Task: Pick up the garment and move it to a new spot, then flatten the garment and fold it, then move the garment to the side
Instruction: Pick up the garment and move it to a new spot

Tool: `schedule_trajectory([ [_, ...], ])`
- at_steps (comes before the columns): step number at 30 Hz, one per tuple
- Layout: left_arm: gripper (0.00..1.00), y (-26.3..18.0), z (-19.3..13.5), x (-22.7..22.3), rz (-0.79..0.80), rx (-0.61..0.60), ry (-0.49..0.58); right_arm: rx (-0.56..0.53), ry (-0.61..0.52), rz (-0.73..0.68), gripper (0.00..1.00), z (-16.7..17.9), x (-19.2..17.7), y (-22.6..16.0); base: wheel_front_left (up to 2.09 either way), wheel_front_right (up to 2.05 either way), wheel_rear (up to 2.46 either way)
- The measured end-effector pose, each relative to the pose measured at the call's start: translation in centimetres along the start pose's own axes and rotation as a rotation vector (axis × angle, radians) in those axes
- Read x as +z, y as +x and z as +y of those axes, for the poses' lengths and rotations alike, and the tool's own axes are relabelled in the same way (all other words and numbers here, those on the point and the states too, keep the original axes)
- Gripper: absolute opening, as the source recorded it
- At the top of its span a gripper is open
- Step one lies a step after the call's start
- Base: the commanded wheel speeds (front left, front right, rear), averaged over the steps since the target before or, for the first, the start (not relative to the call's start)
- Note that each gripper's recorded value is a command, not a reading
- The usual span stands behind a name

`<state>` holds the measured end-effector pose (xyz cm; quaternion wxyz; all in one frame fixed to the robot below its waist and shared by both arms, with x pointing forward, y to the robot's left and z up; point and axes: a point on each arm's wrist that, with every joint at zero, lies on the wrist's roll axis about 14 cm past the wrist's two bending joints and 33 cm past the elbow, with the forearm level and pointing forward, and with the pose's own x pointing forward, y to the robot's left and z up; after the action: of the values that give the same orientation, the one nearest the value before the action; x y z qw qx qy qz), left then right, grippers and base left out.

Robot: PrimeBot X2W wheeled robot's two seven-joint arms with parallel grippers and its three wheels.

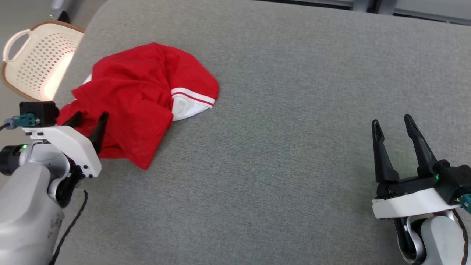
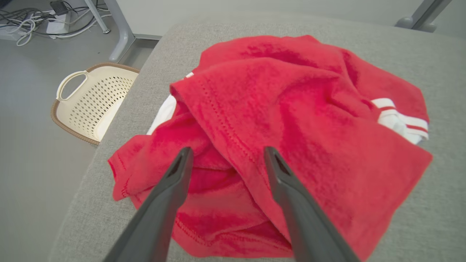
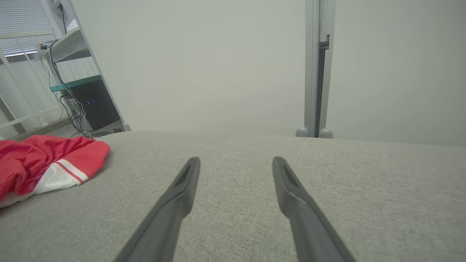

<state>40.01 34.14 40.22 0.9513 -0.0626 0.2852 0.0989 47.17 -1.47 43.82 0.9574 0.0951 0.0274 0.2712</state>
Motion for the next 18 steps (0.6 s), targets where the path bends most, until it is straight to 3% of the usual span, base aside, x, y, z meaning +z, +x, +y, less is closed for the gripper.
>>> schedule_trajectory([
  [9,1.0,2.6,-0.7,-1.3,0.085,-0.001,-0.06,-0.049,-0.014,0.012,1.0,-2.2,-0.6,-0.5,0.0,0.0,0.0],
  [10,0.35,2.8,-0.8,-1.4,0.089,-0.005,-0.067,-0.052,-0.015,0.012,1.0,-2.3,-0.6,-0.5,0.0,0.0,0.0],
  [11,0.0,2.9,-1.0,-1.4,0.087,-0.009,-0.069,-0.054,-0.016,0.011,1.0,-2.3,-0.5,-0.6,0.0,0.0,0.0],
  [18,0.0,2.5,-0.7,3.1,-0.107,-0.021,-0.102,-0.068,-0.011,-0.009,1.0,-2.0,0.5,-1.0,0.0,0.0,0.0],
])
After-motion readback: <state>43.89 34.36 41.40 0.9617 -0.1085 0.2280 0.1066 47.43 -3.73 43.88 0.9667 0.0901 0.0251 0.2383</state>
